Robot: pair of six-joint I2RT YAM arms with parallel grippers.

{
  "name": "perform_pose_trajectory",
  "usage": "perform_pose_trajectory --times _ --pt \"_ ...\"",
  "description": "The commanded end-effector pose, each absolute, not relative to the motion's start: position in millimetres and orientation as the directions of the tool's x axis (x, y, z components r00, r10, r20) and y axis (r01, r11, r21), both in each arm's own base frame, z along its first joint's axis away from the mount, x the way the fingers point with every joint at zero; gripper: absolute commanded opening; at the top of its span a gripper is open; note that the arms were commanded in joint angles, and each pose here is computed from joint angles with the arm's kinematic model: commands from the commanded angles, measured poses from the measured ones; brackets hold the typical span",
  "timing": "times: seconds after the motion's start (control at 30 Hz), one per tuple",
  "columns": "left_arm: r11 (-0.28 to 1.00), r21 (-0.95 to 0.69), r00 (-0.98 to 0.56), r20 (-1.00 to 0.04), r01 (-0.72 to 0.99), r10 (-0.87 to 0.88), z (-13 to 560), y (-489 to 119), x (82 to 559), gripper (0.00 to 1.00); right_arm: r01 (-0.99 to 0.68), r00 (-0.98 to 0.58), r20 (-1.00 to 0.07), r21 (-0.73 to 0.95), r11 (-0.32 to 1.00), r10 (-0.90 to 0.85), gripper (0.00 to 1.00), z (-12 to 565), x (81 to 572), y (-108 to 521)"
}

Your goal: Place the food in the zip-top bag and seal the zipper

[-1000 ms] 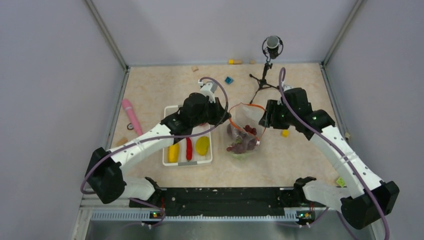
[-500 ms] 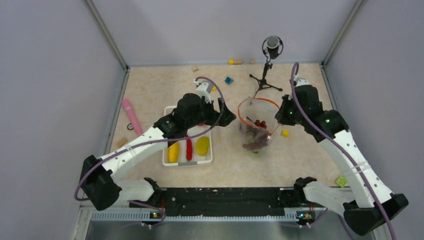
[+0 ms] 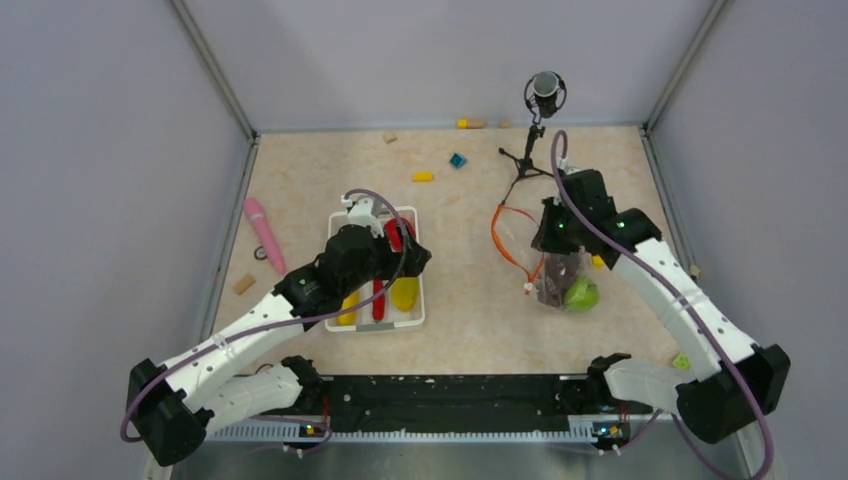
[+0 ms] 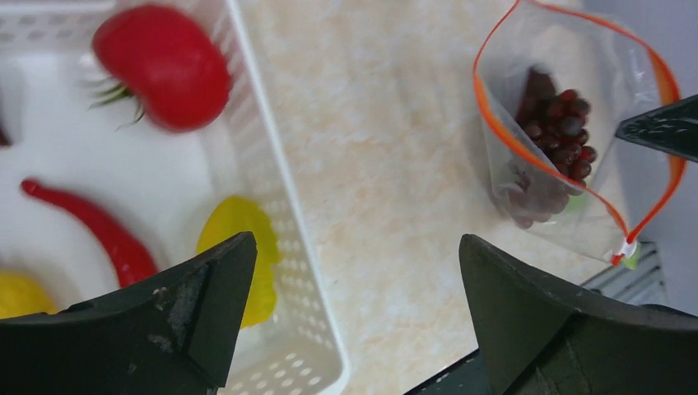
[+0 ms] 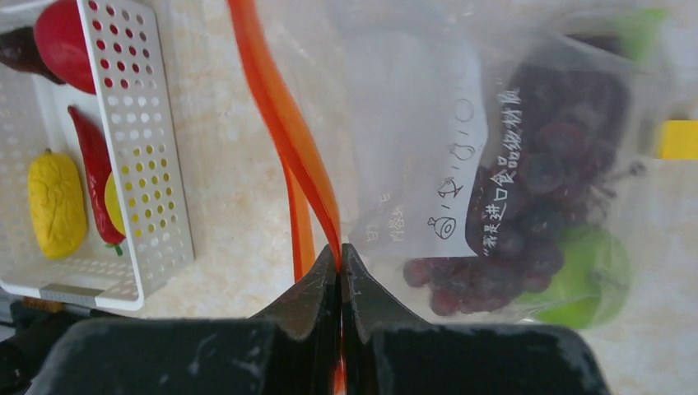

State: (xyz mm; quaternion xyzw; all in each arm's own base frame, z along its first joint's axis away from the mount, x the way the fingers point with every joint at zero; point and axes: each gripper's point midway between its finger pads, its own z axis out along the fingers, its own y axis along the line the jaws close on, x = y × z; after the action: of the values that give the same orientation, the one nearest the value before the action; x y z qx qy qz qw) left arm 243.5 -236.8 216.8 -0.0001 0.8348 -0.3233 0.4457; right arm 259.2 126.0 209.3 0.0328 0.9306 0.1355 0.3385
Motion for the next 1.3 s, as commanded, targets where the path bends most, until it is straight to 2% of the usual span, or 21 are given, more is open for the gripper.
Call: perform_pose_trajectory --times 0.0,0.13,0.33,0.6,0.87,1.07,1.27 --pt "0.860 -0.495 -0.628 -0.711 0.128 -0.316 181 -207 239 0.98 -0.128 -0.795 -0.581 0.442 0.888 0.175 0.00 201 280 175" --pt "0.893 -0.447 -0.640 -0.702 0.054 -0.313 159 -192 237 0.98 -0.132 -0.774 -0.590 0.505 0.853 0.230 0.00 211 289 187" --pt "0.912 -0.409 -0.711 -0.635 -0.022 -0.302 113 -186 229 0.97 -0.161 -0.705 -0.655 0.522 0.837 0.273 0.00 226 288 182" --pt "0.897 -0.441 -0.777 -0.561 -0.012 -0.286 84 -206 234 0.84 -0.203 -0.696 -0.680 0.493 0.846 0.229 0.00 207 275 176" --pt "0.912 -0.409 -0.828 -0.499 -0.034 -0.254 55 -210 236 0.78 -0.216 -0.674 -0.702 0.486 0.847 0.231 0.00 211 273 172" --pt "0.925 -0.376 -0.836 -0.488 -0.057 -0.250 44 -206 238 0.73 -0.225 -0.673 -0.704 0.488 0.844 0.228 0.00 210 273 174" --pt "0.928 -0.369 -0.812 -0.522 -0.061 -0.260 49 -204 248 0.73 -0.239 -0.676 -0.703 0.493 0.836 0.222 0.00 208 270 176"
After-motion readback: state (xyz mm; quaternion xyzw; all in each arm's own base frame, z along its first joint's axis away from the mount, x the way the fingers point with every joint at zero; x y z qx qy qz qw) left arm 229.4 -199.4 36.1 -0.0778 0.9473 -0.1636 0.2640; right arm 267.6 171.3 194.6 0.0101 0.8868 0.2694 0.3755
